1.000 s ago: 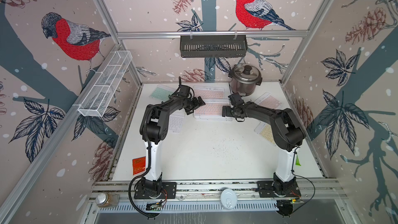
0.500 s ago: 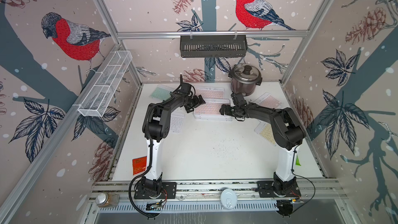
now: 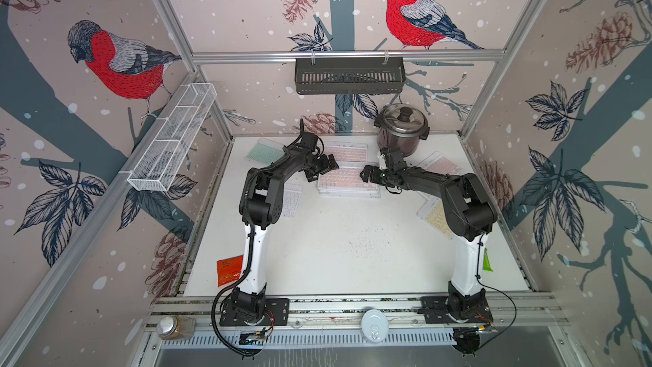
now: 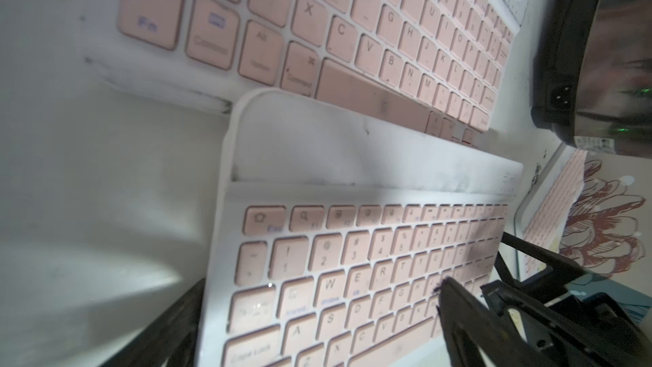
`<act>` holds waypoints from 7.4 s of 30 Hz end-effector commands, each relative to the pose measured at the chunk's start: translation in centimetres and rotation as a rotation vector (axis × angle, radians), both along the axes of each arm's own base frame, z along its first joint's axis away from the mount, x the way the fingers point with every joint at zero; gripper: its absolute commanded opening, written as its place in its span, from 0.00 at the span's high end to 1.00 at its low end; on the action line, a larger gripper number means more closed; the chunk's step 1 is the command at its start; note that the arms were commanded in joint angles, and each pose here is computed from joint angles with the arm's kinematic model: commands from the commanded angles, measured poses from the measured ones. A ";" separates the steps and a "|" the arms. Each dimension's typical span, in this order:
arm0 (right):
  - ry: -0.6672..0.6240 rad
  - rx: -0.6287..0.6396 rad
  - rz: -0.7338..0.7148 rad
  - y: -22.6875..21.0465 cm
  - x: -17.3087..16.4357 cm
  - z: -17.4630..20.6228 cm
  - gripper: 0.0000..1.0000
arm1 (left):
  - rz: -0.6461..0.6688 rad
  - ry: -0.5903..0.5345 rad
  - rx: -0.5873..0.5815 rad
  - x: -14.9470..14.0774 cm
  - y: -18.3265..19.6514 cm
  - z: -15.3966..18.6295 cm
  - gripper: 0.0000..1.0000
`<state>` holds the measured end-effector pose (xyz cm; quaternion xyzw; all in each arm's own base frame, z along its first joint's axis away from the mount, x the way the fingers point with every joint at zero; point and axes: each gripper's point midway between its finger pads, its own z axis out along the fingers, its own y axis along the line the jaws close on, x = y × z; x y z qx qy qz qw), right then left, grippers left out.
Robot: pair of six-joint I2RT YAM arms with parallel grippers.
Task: Stack the numeric keypads
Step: Adjust the numeric keypad, then move the numeric keypad to the center of the board.
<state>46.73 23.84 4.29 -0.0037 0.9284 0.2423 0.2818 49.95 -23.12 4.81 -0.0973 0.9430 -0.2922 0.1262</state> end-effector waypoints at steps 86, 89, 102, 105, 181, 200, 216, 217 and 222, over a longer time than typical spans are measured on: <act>0.053 0.212 0.508 26.6 -14.2 1.2 0.00 | 0.385 0.273 0.267 -8.4 29.8 -6.1 0.02; 0.071 0.235 0.514 27.3 -14.3 0.9 0.00 | 0.377 0.272 0.194 -9.1 28.4 -6.1 0.01; 0.080 0.216 0.515 26.5 -14.9 0.6 0.00 | 0.282 0.295 0.098 -10.0 23.6 -6.6 0.02; 0.077 0.206 0.515 26.0 -14.9 0.6 0.00 | 0.315 0.258 0.198 -9.7 25.5 -5.1 0.01; 0.048 0.063 0.289 15.0 -13.8 0.4 0.00 | 0.252 0.254 -0.014 -18.1 19.1 -3.2 0.02; 0.073 0.238 0.162 10.5 -15.6 1.2 0.00 | 0.152 0.301 -0.040 -19.5 16.0 -4.9 0.01; 0.080 0.506 0.051 8.1 -15.6 2.3 0.00 | 0.099 0.303 -0.069 -19.9 14.2 -5.0 0.02; 0.083 0.528 0.047 8.2 -15.7 2.4 0.00 | 0.096 0.302 -0.069 -19.9 14.1 -5.0 0.01; 0.073 0.615 0.018 7.8 -15.8 2.9 0.00 | 0.085 0.300 -0.075 -20.0 13.8 -4.9 0.02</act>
